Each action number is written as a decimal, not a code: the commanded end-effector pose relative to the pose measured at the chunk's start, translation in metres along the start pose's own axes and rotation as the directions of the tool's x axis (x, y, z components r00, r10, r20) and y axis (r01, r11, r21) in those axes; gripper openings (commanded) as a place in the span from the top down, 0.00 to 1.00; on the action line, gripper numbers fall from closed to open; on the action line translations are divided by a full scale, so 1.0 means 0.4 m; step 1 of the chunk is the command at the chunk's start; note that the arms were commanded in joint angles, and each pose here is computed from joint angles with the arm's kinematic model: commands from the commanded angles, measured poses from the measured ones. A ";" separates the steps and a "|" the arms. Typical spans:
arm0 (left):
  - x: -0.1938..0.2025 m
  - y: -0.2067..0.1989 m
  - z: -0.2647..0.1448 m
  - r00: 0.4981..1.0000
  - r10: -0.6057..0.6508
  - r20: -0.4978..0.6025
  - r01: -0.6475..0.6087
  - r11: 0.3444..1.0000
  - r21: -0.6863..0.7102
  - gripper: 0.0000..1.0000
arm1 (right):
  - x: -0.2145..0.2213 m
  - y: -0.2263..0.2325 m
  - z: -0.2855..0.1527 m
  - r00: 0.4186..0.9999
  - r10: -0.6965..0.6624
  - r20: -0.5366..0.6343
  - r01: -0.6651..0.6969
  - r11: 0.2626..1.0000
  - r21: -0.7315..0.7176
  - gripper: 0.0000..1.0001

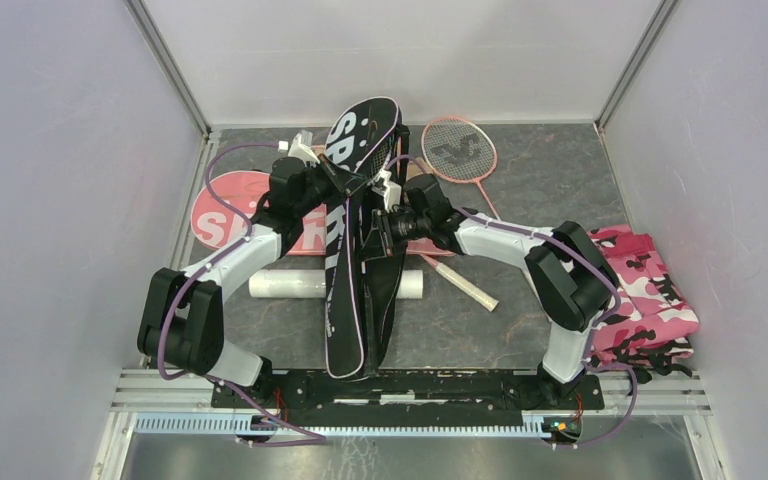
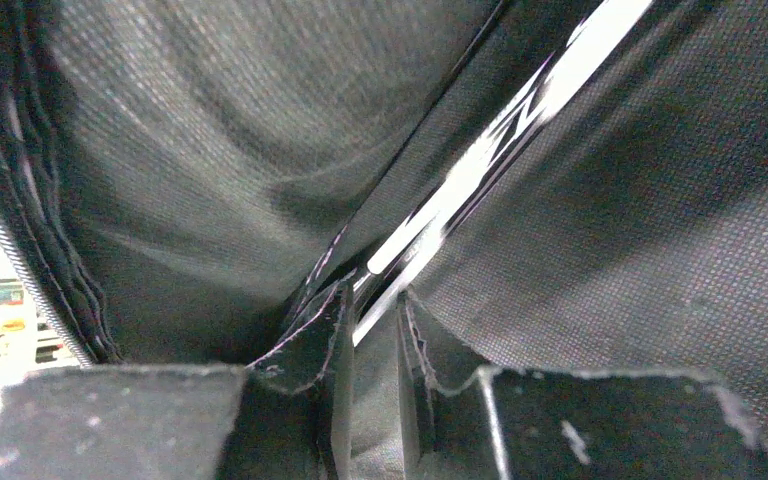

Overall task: Pack up the badminton gear
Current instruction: Place the racket in the racket bag.

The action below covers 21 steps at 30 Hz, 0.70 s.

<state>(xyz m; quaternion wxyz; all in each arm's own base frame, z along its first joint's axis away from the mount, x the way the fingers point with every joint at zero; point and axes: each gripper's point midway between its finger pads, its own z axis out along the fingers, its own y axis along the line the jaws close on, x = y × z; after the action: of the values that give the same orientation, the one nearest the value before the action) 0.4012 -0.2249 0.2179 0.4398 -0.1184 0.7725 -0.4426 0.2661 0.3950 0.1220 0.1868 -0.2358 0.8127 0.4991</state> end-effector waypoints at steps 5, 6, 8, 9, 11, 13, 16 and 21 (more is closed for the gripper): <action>-0.041 -0.089 -0.003 0.999 -0.021 0.040 0.015 0.992 0.125 0.98 | -0.114 0.051 0.000 0.989 -0.116 0.087 0.118 0.993 -0.022 1.00; -0.039 -0.088 -0.003 0.999 -0.024 0.037 0.019 0.992 0.126 0.98 | -0.120 0.050 -0.001 0.989 -0.117 0.091 0.120 0.993 -0.018 1.00; -0.035 -0.086 -0.003 0.999 -0.034 0.034 0.029 0.992 0.124 0.98 | -0.131 0.047 -0.001 0.988 -0.121 0.096 0.123 0.992 -0.011 1.00; -0.033 -0.085 -0.003 0.999 -0.040 0.033 0.035 0.992 0.123 0.98 | -0.137 0.044 -0.001 0.988 -0.121 0.100 0.122 0.992 -0.007 1.00; -0.030 -0.083 -0.004 0.998 -0.050 0.029 0.046 0.991 0.122 0.98 | -0.147 0.038 0.000 0.987 -0.121 0.104 0.122 0.993 -0.001 1.00; -0.027 -0.084 -0.004 0.998 -0.060 0.024 0.056 0.991 0.123 0.98 | -0.156 0.033 0.002 0.987 -0.120 0.107 0.120 0.993 0.001 1.00; -0.025 -0.084 -0.004 0.997 -0.069 0.017 0.067 0.990 0.125 0.98 | -0.170 0.020 0.001 0.986 -0.120 0.115 0.119 0.993 0.015 1.00; -0.019 -0.084 -0.005 0.997 -0.082 0.007 0.081 0.989 0.125 0.98 | -0.194 0.004 -0.003 0.985 -0.113 0.130 0.110 0.994 0.028 1.00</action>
<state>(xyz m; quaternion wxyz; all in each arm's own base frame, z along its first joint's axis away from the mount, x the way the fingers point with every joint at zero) 0.4032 -0.2266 0.2261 0.4381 -0.1358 0.7599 -0.4606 0.2958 0.4006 0.1295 0.1951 -0.2268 0.8227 0.4833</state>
